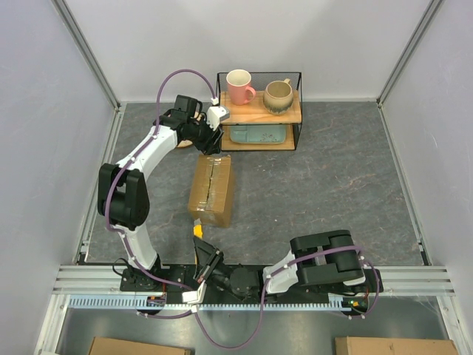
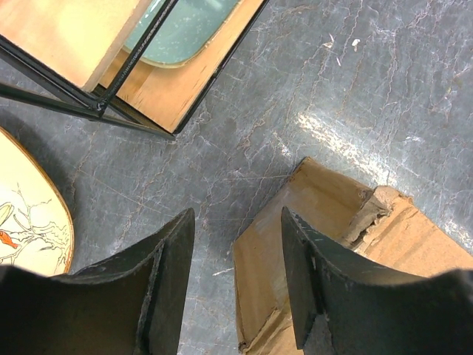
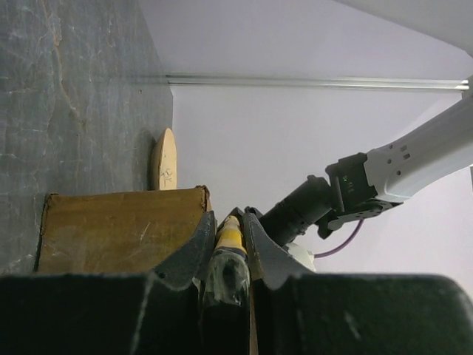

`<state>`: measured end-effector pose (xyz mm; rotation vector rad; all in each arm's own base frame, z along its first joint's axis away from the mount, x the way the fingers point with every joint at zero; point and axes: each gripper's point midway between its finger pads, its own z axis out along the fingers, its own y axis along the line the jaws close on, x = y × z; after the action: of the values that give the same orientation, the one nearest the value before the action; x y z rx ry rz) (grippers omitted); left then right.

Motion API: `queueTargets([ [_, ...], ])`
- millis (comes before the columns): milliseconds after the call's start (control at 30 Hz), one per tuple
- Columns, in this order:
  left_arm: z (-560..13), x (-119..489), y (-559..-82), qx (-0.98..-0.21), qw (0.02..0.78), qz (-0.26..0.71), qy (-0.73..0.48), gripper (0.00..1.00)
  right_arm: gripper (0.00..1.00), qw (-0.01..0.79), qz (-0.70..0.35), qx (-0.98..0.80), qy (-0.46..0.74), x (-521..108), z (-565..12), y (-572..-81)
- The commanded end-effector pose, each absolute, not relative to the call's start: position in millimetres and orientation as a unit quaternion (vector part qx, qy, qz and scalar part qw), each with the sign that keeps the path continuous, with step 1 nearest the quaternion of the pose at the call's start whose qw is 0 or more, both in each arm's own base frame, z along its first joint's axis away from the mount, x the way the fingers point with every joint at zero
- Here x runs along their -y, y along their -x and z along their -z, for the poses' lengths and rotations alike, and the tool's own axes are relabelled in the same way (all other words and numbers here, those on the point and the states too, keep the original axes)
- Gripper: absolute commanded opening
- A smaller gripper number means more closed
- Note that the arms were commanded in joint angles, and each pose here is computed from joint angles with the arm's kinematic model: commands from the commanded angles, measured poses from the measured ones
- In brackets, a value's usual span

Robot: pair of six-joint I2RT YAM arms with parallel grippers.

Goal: Unpack the express box
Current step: Cut the express box at the center of the board.

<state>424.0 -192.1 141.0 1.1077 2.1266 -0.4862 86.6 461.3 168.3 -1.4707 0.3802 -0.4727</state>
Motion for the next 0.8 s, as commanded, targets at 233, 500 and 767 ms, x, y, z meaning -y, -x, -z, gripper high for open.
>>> queueTargets([
  [233, -149, 197, -437, -0.805, 0.362, 0.185, -0.432, 0.57, 0.00, 0.821, 0.120, -0.233, 0.508, -447, -226, -90],
  [500, -147, 195, -437, -0.805, 0.362, 0.184, -0.432, 0.56, 0.00, 0.825, 0.116, -0.224, 0.506, -455, -227, -95],
  [767, -141, 194, -436, -0.806, 0.360, 0.182, -0.433, 0.55, 0.00, 0.831, 0.121, -0.212, 0.500, -464, -229, -104],
])
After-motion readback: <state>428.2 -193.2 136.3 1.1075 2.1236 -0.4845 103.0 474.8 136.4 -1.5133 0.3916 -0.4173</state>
